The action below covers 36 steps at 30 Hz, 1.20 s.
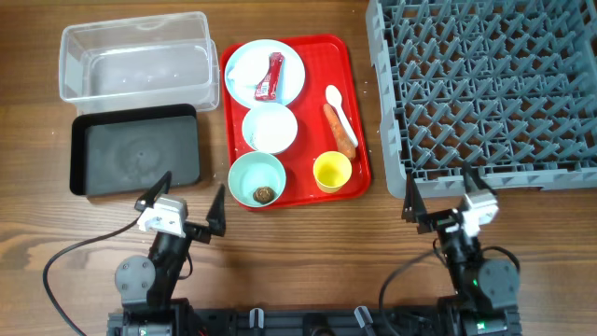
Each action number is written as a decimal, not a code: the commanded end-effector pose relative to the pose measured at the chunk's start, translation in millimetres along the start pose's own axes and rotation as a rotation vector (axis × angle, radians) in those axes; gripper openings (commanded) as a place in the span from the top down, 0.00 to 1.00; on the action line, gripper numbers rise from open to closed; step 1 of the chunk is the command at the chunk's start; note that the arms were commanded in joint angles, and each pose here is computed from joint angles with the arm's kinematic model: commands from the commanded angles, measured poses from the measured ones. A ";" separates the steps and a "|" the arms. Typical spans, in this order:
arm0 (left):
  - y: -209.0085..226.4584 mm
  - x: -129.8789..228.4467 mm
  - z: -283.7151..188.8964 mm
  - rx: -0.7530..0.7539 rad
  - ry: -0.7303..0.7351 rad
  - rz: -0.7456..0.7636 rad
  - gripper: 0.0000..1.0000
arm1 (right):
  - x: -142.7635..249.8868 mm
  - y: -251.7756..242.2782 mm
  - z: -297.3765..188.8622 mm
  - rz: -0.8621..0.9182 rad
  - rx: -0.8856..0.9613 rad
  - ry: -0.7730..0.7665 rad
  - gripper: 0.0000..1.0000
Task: Sort waste into correct bins and load items into the dishwasher rack
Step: 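Move the left gripper toward the white plate with tissue and wrapper, then grasp the tissue and red wrapper with the left gripper, drop into clear bin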
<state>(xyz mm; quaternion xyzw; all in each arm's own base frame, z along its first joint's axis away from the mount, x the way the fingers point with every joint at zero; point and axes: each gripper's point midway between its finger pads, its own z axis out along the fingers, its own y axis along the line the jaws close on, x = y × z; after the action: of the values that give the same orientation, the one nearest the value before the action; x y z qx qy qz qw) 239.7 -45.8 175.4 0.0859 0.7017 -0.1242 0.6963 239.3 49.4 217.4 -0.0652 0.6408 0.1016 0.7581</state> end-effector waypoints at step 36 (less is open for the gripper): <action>-2.0 -6.0 128.2 0.050 1.028 -0.520 0.00 | -52.2 119.5 152.3 0.541 -0.845 0.598 0.09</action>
<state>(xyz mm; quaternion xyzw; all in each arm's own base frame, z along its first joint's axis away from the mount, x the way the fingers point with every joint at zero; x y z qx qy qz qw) 349.2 -80.3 164.9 -0.0093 0.9379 -0.2877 0.1937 340.8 199.5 293.9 -0.2403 0.7151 0.5279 0.3902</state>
